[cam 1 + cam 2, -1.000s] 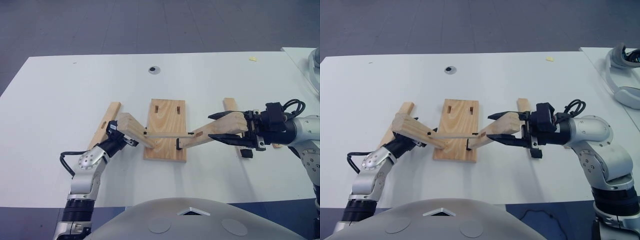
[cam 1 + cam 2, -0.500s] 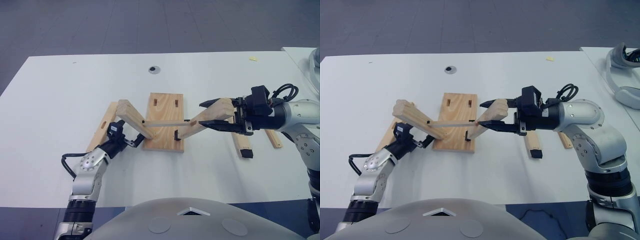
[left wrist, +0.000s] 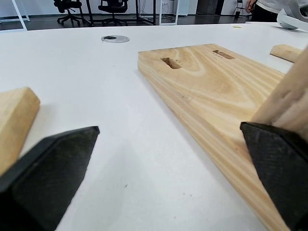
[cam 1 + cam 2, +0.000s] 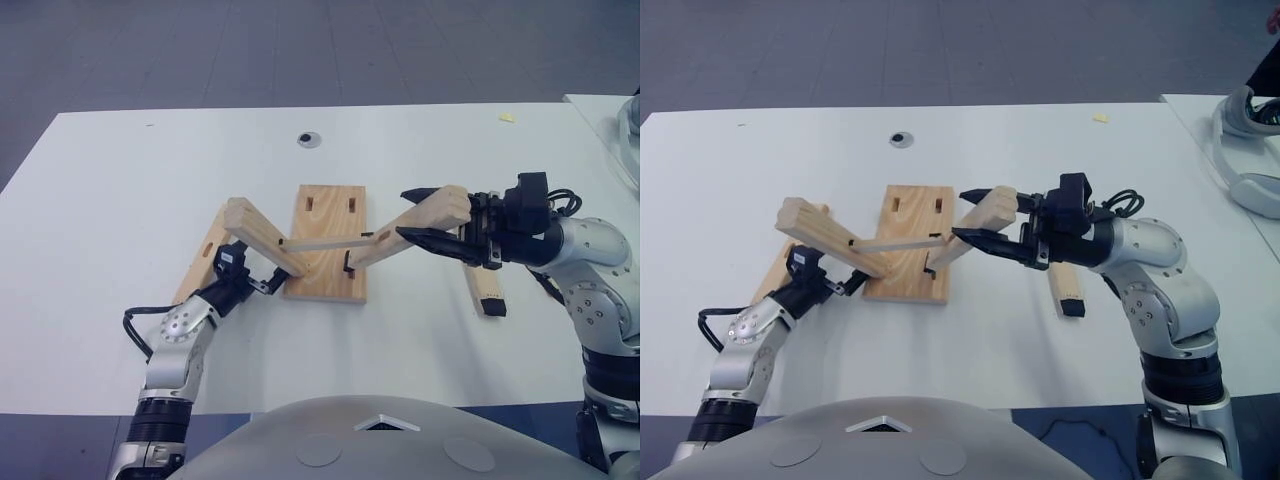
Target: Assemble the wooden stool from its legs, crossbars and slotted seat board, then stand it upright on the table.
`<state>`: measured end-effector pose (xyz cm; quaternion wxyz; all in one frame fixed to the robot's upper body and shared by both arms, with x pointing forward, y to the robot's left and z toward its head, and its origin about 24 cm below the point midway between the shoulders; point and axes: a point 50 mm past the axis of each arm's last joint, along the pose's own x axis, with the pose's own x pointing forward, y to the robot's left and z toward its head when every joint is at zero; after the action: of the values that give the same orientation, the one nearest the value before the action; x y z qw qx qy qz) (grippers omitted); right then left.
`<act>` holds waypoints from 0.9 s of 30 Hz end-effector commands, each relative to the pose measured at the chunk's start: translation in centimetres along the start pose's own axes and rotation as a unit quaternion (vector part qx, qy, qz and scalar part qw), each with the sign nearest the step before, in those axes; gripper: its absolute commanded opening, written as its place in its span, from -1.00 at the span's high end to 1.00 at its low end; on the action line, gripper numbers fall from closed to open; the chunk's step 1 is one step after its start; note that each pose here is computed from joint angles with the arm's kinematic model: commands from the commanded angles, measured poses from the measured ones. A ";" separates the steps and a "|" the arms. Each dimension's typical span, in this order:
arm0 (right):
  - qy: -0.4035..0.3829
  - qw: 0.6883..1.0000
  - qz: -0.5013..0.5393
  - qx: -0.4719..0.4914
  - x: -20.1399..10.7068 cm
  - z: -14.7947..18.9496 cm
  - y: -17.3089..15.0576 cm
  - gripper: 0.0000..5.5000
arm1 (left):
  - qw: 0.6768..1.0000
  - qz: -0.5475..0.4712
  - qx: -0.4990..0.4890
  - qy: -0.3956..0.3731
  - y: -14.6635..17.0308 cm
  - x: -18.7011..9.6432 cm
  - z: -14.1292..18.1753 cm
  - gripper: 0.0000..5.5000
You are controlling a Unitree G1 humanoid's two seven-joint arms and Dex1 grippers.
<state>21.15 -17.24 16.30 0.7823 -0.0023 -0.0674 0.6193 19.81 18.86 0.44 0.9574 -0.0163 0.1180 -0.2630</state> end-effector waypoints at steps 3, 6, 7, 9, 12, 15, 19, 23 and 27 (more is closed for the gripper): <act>-0.009 1.000 -0.005 -0.003 -0.6 0.0 0.6 0.25 | 0.999 -0.005 0.005 0.033 0.2 -0.2 -0.8 -0.96; -0.015 1.000 -0.004 0.005 -0.7 -0.7 1.0 0.25 | 0.999 -0.005 0.005 0.035 0.3 -0.2 -0.8 -0.96; -0.014 1.000 -0.005 0.005 -0.7 -0.9 1.1 0.25 | 0.999 -0.007 0.006 0.035 0.3 -0.2 -0.8 -0.96; -0.013 1.000 -0.008 0.004 -0.8 -1.2 1.2 0.25 | 0.999 -0.010 0.008 0.036 0.4 -0.1 -0.7 -0.96; -0.013 1.000 -0.012 0.000 -0.9 -1.3 1.0 0.25 | 0.999 -0.011 0.008 0.037 0.4 -0.2 -0.7 -0.96; -0.009 1.000 -0.012 -0.008 -1.0 -1.3 0.5 0.25 | 0.999 -0.011 0.007 0.039 0.3 -0.4 -0.8 -0.96; -0.001 1.000 -0.005 -0.006 -1.1 -1.5 0.6 0.25 | 0.999 -0.013 0.006 0.039 0.2 -0.4 -0.9 -0.96; 0.012 1.000 0.003 0.002 -1.4 -2.0 0.8 0.25 | 0.999 -0.012 0.004 0.040 0.1 -0.4 -1.0 -0.96; 0.022 1.000 0.005 0.002 -2.0 -2.1 0.5 0.25 | 0.999 -0.009 0.003 0.040 0.0 -0.6 -1.1 -0.96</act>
<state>20.40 -18.43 14.23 0.7794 -0.0051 -0.0636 0.6232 19.88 19.00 0.53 0.9543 -0.0086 0.1208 -0.2731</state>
